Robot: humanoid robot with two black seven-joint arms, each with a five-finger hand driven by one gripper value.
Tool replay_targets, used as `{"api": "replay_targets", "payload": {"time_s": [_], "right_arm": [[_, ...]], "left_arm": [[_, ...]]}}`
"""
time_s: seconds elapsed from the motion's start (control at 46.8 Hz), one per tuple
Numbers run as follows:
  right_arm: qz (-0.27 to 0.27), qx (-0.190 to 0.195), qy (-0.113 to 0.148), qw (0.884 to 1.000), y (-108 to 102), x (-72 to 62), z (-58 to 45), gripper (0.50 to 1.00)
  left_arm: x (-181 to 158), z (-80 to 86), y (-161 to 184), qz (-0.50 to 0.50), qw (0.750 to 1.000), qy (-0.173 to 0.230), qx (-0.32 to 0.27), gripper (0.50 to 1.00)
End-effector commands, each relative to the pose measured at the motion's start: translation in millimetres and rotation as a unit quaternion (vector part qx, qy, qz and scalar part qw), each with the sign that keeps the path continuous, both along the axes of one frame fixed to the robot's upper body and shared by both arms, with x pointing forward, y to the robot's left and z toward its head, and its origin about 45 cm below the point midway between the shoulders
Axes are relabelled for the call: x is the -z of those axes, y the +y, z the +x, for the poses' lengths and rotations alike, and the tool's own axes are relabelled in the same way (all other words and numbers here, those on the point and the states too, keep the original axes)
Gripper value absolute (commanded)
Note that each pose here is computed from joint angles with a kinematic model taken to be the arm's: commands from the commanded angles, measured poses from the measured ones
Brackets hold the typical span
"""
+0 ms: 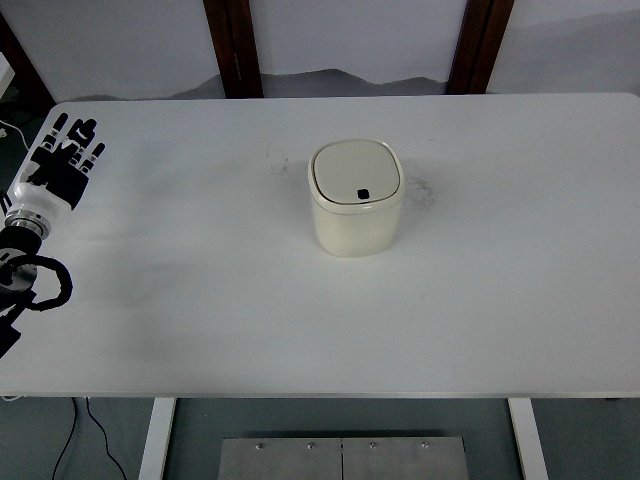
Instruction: Close trash bin
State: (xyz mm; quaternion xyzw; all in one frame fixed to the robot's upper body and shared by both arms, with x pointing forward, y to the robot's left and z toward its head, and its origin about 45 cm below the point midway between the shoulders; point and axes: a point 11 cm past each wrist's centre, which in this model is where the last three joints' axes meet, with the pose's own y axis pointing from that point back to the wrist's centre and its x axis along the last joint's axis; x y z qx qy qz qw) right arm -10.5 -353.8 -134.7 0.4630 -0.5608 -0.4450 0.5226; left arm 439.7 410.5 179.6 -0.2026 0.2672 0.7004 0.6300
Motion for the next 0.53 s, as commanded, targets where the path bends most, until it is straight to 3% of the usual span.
{"api": "replay_targets", "payload": {"time_s": [0.0,0.513], "right_arm": [[0.000,0.000,0.000,1.000,0.0,0.0,0.0,0.991],[0.000,-0.003,0.000,1.000,0.0,0.0,0.0,0.991]], "left_arm": [[6.4,-4.4,1.2,-0.001,1.000,0.006,-0.002,1.000],[16.0,-8.5,-4.2,-0.013,1.000,0.009,-0.006,1.000]]}}
